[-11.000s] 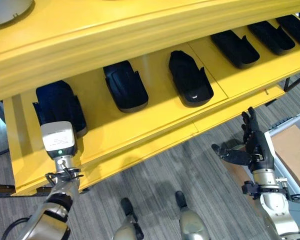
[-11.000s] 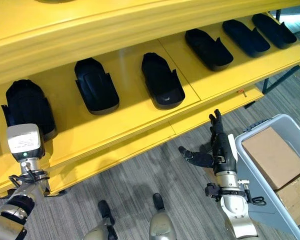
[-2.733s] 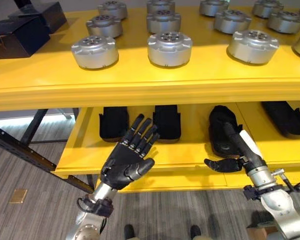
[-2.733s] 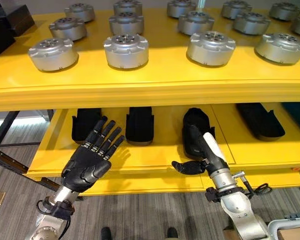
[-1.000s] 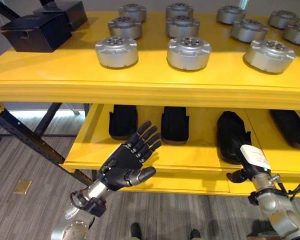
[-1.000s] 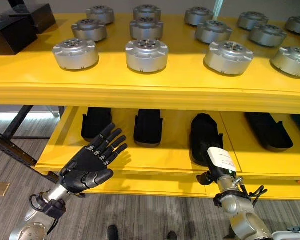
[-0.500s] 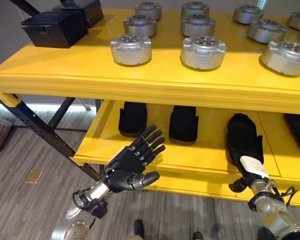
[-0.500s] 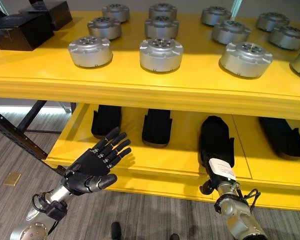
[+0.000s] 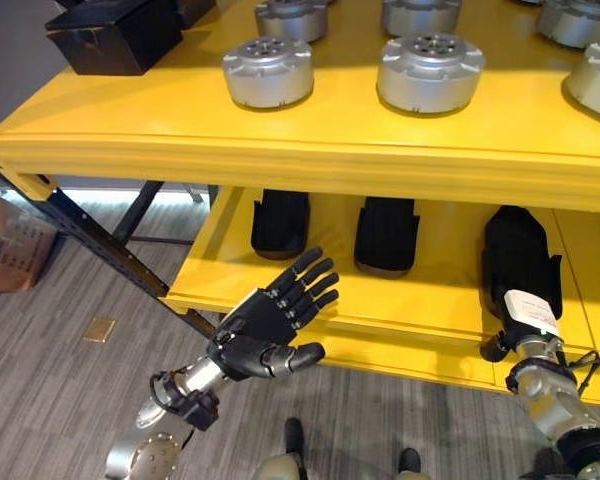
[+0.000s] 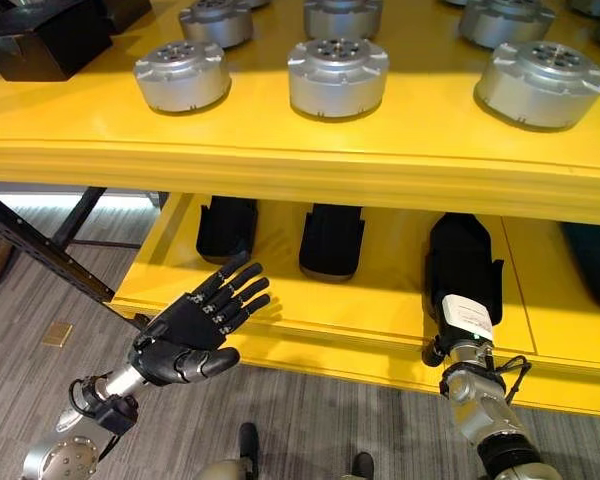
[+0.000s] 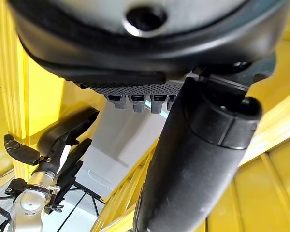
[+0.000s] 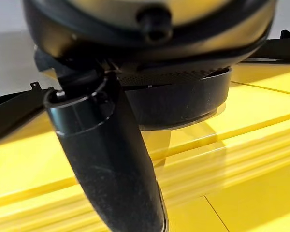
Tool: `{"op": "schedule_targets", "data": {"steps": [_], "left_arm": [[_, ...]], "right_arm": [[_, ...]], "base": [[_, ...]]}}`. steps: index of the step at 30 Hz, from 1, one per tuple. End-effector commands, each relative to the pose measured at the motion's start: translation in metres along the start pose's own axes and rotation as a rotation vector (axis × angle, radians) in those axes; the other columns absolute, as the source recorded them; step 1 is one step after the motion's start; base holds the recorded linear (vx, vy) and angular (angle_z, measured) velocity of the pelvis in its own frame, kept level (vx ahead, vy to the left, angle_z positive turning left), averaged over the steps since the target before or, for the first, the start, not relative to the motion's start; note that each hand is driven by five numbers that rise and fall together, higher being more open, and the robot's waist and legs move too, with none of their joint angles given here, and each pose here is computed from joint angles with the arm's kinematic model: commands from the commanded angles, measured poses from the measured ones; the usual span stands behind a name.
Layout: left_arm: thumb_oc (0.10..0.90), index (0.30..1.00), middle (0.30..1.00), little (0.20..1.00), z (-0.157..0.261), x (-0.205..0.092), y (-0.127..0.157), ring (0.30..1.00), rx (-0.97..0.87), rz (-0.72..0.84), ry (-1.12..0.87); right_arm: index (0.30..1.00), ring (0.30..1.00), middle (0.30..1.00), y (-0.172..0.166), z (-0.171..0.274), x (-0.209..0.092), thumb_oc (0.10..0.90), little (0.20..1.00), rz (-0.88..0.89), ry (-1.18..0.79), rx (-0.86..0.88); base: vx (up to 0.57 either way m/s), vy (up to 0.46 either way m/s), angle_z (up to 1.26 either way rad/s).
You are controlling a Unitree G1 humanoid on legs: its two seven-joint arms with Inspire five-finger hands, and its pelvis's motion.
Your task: Move parts from the plastic box to the shelf.
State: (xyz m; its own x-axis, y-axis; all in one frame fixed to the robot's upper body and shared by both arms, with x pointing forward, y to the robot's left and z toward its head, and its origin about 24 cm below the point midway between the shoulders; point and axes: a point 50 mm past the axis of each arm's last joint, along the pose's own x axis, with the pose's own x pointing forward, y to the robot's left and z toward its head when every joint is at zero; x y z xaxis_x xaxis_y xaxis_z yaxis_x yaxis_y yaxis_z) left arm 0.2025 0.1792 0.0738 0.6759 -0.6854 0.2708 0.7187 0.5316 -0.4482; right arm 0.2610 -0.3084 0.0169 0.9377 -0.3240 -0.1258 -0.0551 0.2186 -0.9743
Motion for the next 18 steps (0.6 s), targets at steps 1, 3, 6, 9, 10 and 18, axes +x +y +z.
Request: {"op": "schedule_targets", "data": {"steps": [1, 3, 6, 9, 10, 18], "left_arm": [[0.900, 1.000, 1.000, 1.000, 0.0338, 0.0285, -0.0173, 1.000, 0.108, -0.202, -0.137], [0.900, 1.000, 1.000, 1.000, 0.0320, 0.0284, -0.0173, 1.000, 0.103, -0.204, -0.128], [0.900, 1.000, 1.000, 1.000, 0.0315, 0.0287, -0.0177, 1.000, 0.102, -0.206, -0.114], [0.900, 1.000, 1.000, 1.000, 0.0310, 0.0292, -0.0178, 1.000, 0.099, -0.208, -0.107], [0.900, 1.000, 1.000, 1.000, 0.0309, 0.0292, -0.0176, 1.000, 0.098, -0.209, -0.104], [0.900, 1.000, 1.000, 1.000, 0.0338, 0.0302, -0.0158, 1.000, 0.107, -0.211, -0.081]], "right_arm": [[1.000, 1.000, 1.000, -0.0460, 0.0052, 0.0261, 0.900, 1.000, -0.139, 0.003, -0.006], [1.000, 1.000, 1.000, -0.0429, 0.0037, 0.0263, 0.900, 1.000, -0.122, 0.000, -0.018], [1.000, 1.000, 1.000, -0.0459, 0.0054, 0.0281, 0.900, 1.000, -0.107, -0.026, -0.032], [1.000, 1.000, 1.000, -0.0463, 0.0064, 0.0287, 0.900, 1.000, -0.093, -0.032, -0.038], [1.000, 1.000, 1.000, -0.0463, 0.0064, 0.0291, 0.900, 1.000, -0.089, -0.031, -0.038], [1.000, 1.000, 1.000, -0.0525, 0.0113, 0.0328, 0.900, 1.000, -0.044, -0.074, -0.035]], "base": [[0.08, -0.016, 0.03], [0.06, -0.025, 0.05], [0.05, -0.046, 0.05], [0.02, -0.021, 0.00], [0.02, -0.044, 0.00], [0.00, -0.053, 0.00]]}}
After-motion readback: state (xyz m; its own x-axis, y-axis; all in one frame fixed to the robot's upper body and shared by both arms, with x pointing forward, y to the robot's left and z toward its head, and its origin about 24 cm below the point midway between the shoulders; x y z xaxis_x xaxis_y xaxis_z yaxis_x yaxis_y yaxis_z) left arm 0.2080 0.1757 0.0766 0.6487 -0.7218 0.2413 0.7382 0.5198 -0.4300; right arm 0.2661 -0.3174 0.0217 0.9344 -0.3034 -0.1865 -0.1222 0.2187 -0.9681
